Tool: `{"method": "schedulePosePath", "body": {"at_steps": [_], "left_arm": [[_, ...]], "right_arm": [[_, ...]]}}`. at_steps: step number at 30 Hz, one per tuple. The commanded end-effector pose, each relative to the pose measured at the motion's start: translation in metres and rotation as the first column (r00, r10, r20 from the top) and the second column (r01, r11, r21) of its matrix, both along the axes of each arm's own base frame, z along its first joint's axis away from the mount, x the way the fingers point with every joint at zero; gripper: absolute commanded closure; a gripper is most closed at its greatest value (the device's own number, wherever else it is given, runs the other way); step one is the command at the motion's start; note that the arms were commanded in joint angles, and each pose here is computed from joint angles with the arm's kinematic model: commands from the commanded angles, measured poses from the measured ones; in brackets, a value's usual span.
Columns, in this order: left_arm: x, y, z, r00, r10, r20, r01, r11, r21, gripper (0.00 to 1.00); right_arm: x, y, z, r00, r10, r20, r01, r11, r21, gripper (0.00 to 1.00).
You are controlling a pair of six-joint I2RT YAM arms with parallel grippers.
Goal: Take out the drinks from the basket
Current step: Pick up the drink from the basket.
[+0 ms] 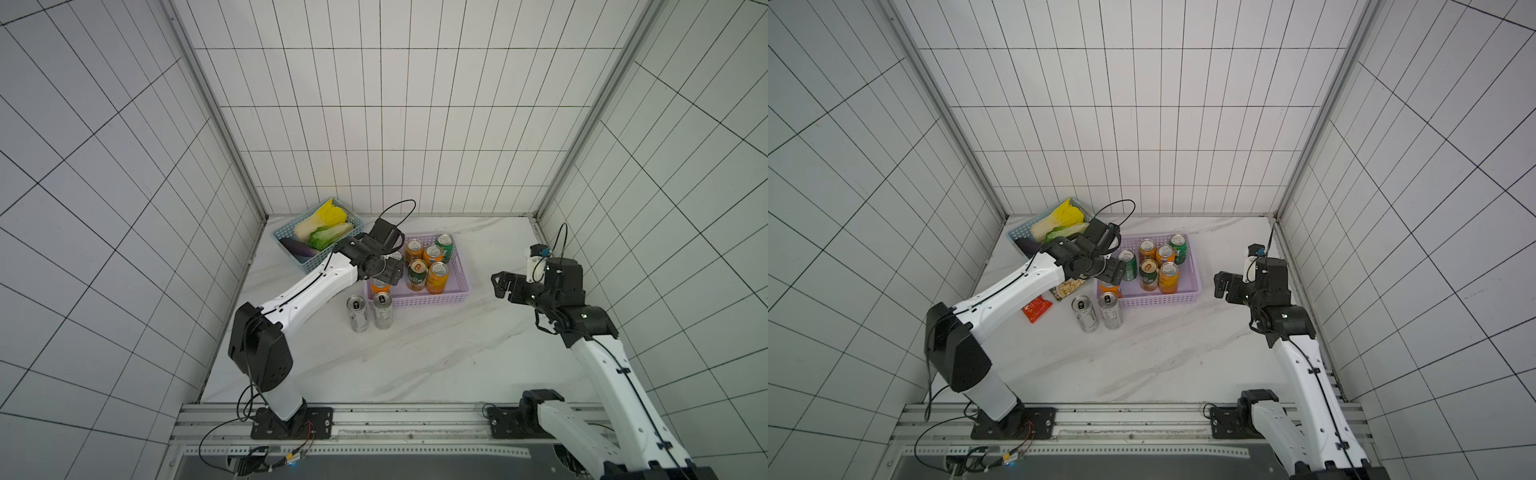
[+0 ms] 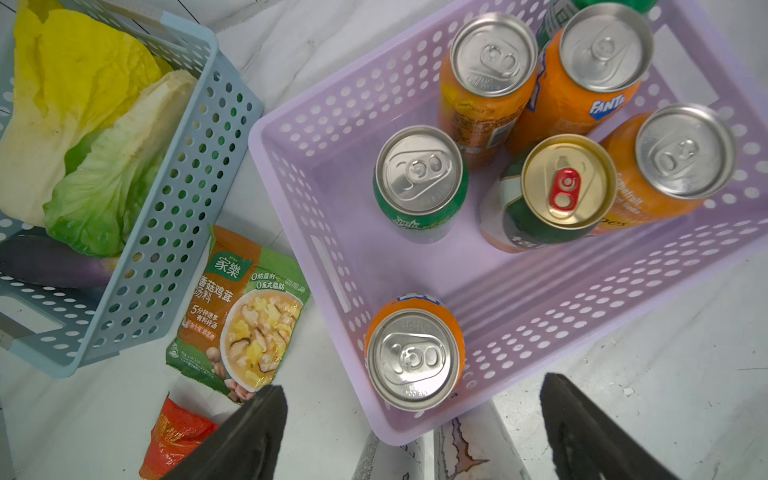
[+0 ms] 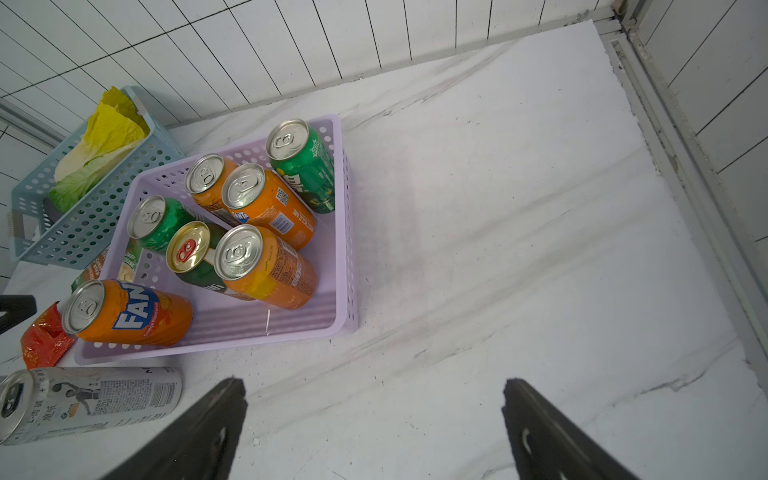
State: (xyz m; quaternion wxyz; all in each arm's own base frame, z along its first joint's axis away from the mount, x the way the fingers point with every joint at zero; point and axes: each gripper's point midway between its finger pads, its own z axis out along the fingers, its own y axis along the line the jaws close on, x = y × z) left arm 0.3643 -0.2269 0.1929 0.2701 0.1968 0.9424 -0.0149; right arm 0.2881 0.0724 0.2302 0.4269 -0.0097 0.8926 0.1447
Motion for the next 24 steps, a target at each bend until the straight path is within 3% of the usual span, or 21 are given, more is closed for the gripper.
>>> {"method": "schedulePosePath", "body": {"at_steps": [1, 9, 24], "left_arm": [[0.006, 0.002, -0.012, 0.996, -0.007, -0.084, 0.009, 1.000, 0.025, 0.06], [0.013, -0.004, -0.053, 0.978, -0.009, -0.208, 0.026, 0.997, 0.079, 0.06], [0.013, -0.006, -0.090, 0.962, 0.001, -0.273, 0.033, 0.992, 0.120, 0.12]], "right_arm": [[-0.005, -0.006, -0.006, 1.000, -0.023, -0.009, 0.023, 1.000, -0.013, 0.01], [-0.007, -0.007, -0.009, 1.000, -0.026, -0.015, 0.026, 1.000, -0.013, 0.01], [-0.006, -0.007, -0.008, 1.000, -0.026, -0.011, 0.026, 0.999, -0.020, 0.01]]}}
